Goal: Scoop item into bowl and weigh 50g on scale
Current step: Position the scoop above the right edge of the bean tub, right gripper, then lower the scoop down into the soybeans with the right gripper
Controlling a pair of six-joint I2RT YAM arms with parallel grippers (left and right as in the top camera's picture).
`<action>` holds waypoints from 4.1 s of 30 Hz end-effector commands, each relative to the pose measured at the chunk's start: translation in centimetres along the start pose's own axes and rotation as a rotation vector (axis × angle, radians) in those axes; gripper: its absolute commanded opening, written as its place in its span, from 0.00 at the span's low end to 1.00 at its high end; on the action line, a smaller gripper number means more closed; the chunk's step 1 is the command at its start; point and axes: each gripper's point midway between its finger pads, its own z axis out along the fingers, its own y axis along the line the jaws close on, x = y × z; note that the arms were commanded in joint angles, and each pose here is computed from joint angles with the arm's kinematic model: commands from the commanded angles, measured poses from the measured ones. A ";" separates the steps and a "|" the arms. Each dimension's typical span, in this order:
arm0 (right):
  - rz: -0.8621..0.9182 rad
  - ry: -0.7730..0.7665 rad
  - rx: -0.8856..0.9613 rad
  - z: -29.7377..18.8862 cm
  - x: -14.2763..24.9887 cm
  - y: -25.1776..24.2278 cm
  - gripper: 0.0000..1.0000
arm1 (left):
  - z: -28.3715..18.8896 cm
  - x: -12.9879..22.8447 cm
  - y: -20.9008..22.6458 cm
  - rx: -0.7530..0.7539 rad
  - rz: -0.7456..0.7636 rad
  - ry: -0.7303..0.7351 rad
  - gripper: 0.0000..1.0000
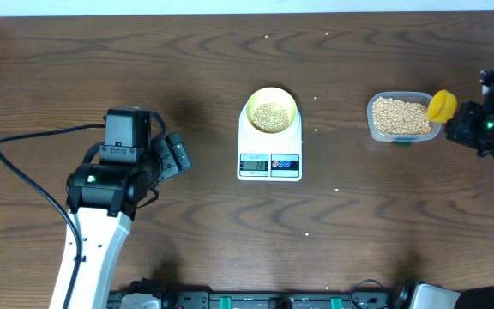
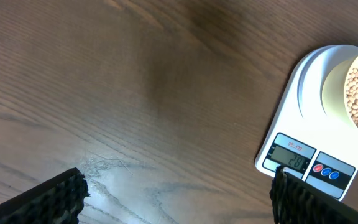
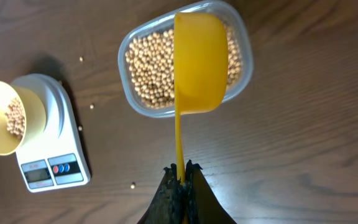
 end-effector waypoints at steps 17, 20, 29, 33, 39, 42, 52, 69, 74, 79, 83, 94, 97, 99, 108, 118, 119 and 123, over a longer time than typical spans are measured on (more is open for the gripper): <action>-0.136 0.112 -0.073 3.0 2.0 5.2 0.01 | -0.2 -0.5 0.3 -0.015 -0.007 -0.015 0.96; -0.135 0.119 -0.069 3.0 2.1 5.1 0.01 | -0.2 -0.5 0.3 -0.015 -0.007 -0.015 0.96; -0.127 0.147 -0.067 3.2 2.9 5.0 0.01 | -0.2 -0.5 0.3 -0.015 -0.007 -0.015 0.96; -0.126 0.150 -0.066 3.2 3.0 4.9 0.01 | -0.2 -0.5 0.3 -0.015 -0.007 -0.015 0.96; -0.103 0.177 -0.062 3.1 3.6 4.8 0.01 | -0.2 -0.5 0.3 -0.015 -0.007 -0.015 0.96; -0.103 0.178 -0.062 3.1 3.6 4.8 0.01 | -0.2 -0.5 0.3 -0.015 -0.007 -0.015 0.96; -0.105 0.169 -0.063 3.1 3.4 4.9 0.01 | -0.2 -0.5 0.3 -0.015 -0.007 -0.015 0.96; -0.126 0.102 -0.071 3.3 1.8 5.1 0.01 | -0.2 -0.5 0.3 -0.015 -0.007 -0.015 0.96; -0.134 0.085 -0.060 3.4 1.4 5.0 0.01 | -0.2 -0.5 0.3 -0.015 -0.007 -0.016 0.96; -0.110 0.049 0.108 3.4 0.4 2.2 0.01 | -0.2 -0.5 0.3 -0.015 -0.007 -0.015 0.96; -0.092 0.028 0.209 3.1 0.0 0.5 0.01 | -0.2 -0.5 0.3 -0.015 -0.007 -0.016 0.96; -0.054 0.028 0.305 2.7 0.1 -1.2 0.01 | -0.2 -0.5 0.3 -0.015 -0.007 -0.015 0.96; -0.053 0.043 0.329 2.5 0.5 -1.6 0.01 | -0.2 -0.5 0.3 -0.015 -0.007 -0.016 0.96; -0.055 0.046 0.334 2.5 0.6 -1.7 0.01 | -0.2 -0.5 0.3 -0.015 -0.007 -0.015 0.96; -0.082 0.086 0.291 2.9 1.3 -1.1 0.01 | -0.2 -0.5 0.3 -0.015 -0.007 -0.015 0.96; -0.077 0.055 0.251 4.6 -0.1 -0.6 0.01 | -0.2 -0.5 0.3 -0.015 -0.007 -0.015 0.96; -0.071 0.057 0.251 4.9 -0.2 -0.7 0.01 | -0.2 -0.5 0.3 -0.015 -0.007 -0.015 0.96; -0.044 0.084 0.251 6.5 -0.2 -1.0 0.01 | -0.2 -0.5 0.3 -0.014 -0.007 -0.015 0.96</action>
